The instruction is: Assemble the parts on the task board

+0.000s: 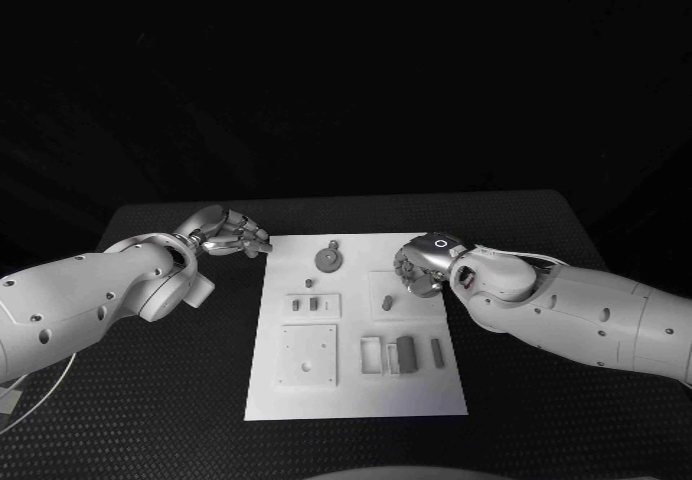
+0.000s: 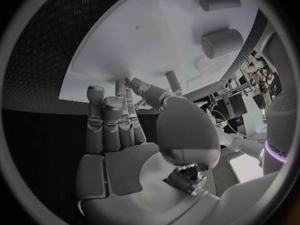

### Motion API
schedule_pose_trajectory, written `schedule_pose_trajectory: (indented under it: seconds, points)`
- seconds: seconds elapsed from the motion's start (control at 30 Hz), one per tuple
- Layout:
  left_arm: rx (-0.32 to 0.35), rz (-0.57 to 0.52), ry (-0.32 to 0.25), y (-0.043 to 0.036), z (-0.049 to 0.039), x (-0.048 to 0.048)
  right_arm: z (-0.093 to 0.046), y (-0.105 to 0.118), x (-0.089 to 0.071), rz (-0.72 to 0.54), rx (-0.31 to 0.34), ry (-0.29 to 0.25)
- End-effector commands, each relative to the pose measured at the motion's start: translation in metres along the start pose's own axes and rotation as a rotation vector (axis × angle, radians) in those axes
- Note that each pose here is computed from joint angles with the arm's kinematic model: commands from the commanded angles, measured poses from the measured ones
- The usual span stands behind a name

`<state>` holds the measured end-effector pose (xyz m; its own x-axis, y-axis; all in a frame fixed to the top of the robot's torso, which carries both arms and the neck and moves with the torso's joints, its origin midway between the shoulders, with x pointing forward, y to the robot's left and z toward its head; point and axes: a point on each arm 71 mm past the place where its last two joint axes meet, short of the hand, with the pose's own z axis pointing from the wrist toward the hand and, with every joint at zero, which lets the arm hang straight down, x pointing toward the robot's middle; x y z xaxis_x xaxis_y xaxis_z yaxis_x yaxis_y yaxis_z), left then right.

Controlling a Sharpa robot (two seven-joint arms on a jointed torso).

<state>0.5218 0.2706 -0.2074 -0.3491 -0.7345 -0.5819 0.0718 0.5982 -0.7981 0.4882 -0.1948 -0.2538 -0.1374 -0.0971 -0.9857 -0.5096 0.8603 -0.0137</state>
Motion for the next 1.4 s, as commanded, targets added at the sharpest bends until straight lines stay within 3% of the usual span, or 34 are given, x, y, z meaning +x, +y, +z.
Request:
schedule_pose_trajectory:
  seconds: [0.03, 0.63, 1.4]
  points:
    - [0.008, 0.011, 0.010, -0.0018, 0.0006, 0.0010, -0.0029, 0.0072, 0.0176, -0.017, -0.026, 0.082]
    - [0.011, 0.028, 0.013, -0.0019, 0.0009, 0.0012, -0.0038, 0.0080, 0.0204, -0.073, -0.032, 0.076]
    - [0.010, 0.031, 0.013, -0.0016, 0.0017, 0.0012, -0.0052, 0.0146, 0.0115, -0.067, -0.049, -0.036]
